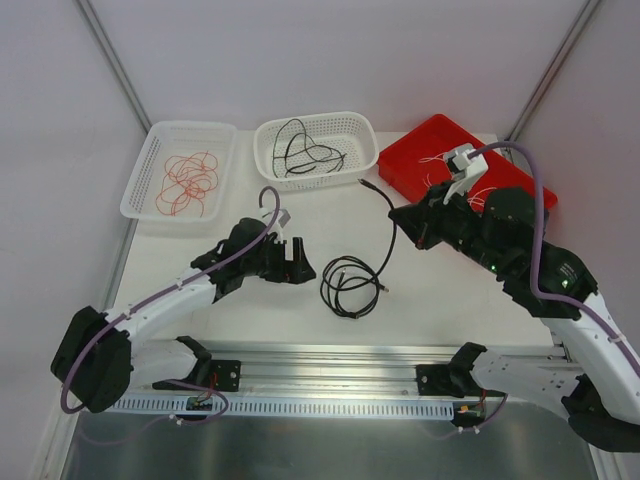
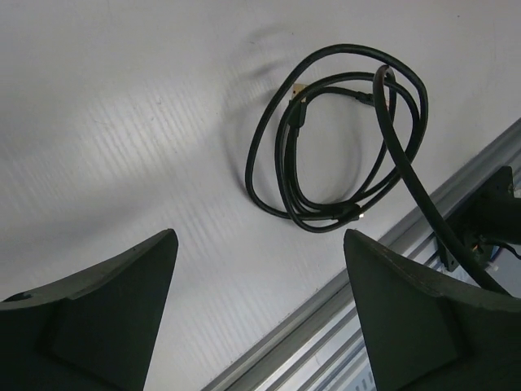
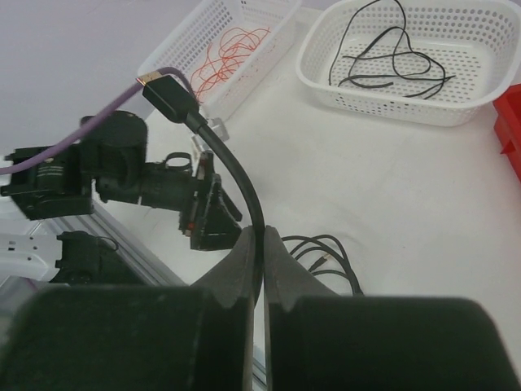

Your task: Untangle the cables

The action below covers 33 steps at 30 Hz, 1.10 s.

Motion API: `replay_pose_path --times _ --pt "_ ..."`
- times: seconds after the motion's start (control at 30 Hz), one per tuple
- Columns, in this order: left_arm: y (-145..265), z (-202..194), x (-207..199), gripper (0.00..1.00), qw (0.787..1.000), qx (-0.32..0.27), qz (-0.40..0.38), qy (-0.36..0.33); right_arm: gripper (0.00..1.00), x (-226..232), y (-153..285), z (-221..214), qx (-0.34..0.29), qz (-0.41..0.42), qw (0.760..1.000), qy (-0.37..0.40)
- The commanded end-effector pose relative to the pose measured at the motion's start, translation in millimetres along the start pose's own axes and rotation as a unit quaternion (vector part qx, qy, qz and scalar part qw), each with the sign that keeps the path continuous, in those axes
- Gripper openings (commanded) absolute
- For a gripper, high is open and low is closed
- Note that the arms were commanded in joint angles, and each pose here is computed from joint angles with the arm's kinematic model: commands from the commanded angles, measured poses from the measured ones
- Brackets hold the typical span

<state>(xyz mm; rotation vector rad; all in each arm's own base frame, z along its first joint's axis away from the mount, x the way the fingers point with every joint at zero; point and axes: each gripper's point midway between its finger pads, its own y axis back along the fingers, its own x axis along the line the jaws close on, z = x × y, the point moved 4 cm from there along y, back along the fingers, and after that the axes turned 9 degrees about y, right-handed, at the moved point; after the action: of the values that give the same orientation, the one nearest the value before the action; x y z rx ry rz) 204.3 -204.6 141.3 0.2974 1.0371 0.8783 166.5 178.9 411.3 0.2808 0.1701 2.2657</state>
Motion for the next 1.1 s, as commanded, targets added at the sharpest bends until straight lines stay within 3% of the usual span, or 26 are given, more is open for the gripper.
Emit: replay_pose_path --times 0.0,0.17,0.33,0.47,0.7,0.97,1.07 --pt "-21 13 -17 0.84 0.998 -0.025 -0.054 0.005 0.01 13 14 18 -0.046 0.045 0.998 -0.009" --pt "-42 17 -26 0.79 0.996 -0.008 -0.091 -0.013 0.01 19 27 26 -0.061 0.074 0.995 0.001" --pt "-68 13 -30 0.75 0.992 0.042 -0.114 -0.022 0.01 19 33 26 -0.067 0.079 0.995 0.005" --pt "-87 4 -33 0.67 0.987 0.082 -0.138 -0.017 0.01 20 34 23 -0.068 0.084 0.994 0.007" --pt "-94 -17 -51 0.58 0.969 0.132 -0.206 -0.022 0.01 16 32 17 -0.063 0.071 0.995 0.013" --pt "-93 -35 -49 0.57 0.958 0.168 -0.231 -0.013 0.01 12 29 11 -0.055 0.059 0.997 0.015" --pt "-95 -40 -46 0.51 0.957 0.177 -0.23 -0.01 0.01 11 29 10 -0.056 0.056 0.997 0.014"
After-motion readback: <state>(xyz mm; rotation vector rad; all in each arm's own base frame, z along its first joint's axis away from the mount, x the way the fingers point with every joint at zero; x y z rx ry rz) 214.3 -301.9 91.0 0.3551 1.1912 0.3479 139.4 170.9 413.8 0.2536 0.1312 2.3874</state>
